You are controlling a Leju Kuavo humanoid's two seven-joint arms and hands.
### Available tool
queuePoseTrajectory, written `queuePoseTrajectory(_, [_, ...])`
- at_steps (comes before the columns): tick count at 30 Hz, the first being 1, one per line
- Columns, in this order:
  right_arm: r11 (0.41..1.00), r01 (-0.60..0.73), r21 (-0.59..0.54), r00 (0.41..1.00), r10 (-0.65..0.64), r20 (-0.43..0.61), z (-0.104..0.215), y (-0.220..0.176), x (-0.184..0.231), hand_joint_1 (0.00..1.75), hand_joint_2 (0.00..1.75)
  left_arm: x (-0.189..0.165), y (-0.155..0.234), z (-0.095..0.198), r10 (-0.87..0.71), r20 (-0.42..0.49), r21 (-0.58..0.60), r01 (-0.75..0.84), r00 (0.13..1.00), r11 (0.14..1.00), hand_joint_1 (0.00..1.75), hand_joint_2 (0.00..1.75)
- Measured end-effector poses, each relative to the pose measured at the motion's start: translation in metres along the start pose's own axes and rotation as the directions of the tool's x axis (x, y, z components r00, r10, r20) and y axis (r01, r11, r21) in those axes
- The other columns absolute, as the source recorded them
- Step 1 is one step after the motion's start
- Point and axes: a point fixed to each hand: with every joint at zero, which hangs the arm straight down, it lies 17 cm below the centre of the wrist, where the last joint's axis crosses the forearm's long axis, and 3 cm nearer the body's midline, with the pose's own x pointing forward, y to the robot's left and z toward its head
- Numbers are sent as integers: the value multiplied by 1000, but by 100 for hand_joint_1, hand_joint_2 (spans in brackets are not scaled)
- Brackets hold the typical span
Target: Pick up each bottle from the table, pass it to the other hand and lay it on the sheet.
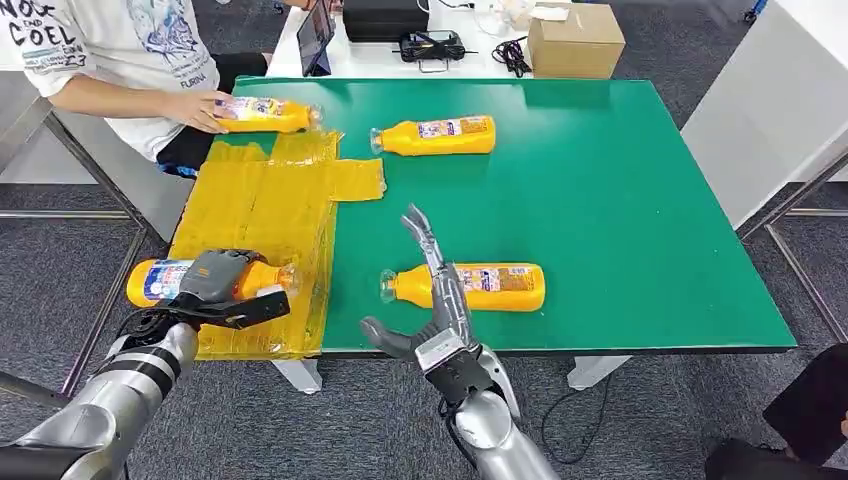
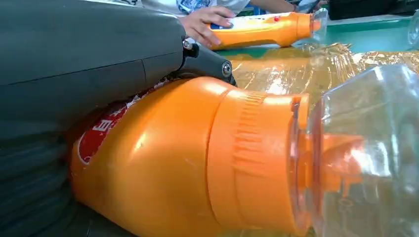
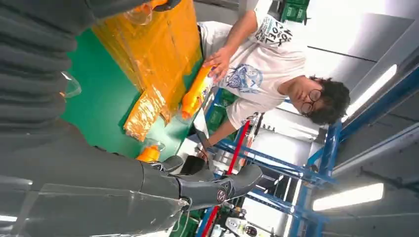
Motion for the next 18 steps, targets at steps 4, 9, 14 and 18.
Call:
queuePoseTrajectory(4, [1000,1,6,1000,-1,-9,1,2,-3,0,175,8,-6,0,34,21,-20,-34,999,999,141,175])
queuePoseTrajectory(9, [1000,1,10,1000,-1,-17,2,3,-6,0,175,15,-11,-2,56,36,-38,-54,998,998,0,175])
queuePoseTrajectory(14, [1000,4,14,1000,-3,-26,3,5,-9,0,175,22,-17,-4,97,31,-73,-95,995,993,0,0])
queuePoseTrajectory(18, [1000,5,15,1000,-4,-28,3,6,-10,0,175,26,-24,-3,116,33,-95,-112,993,989,0,0])
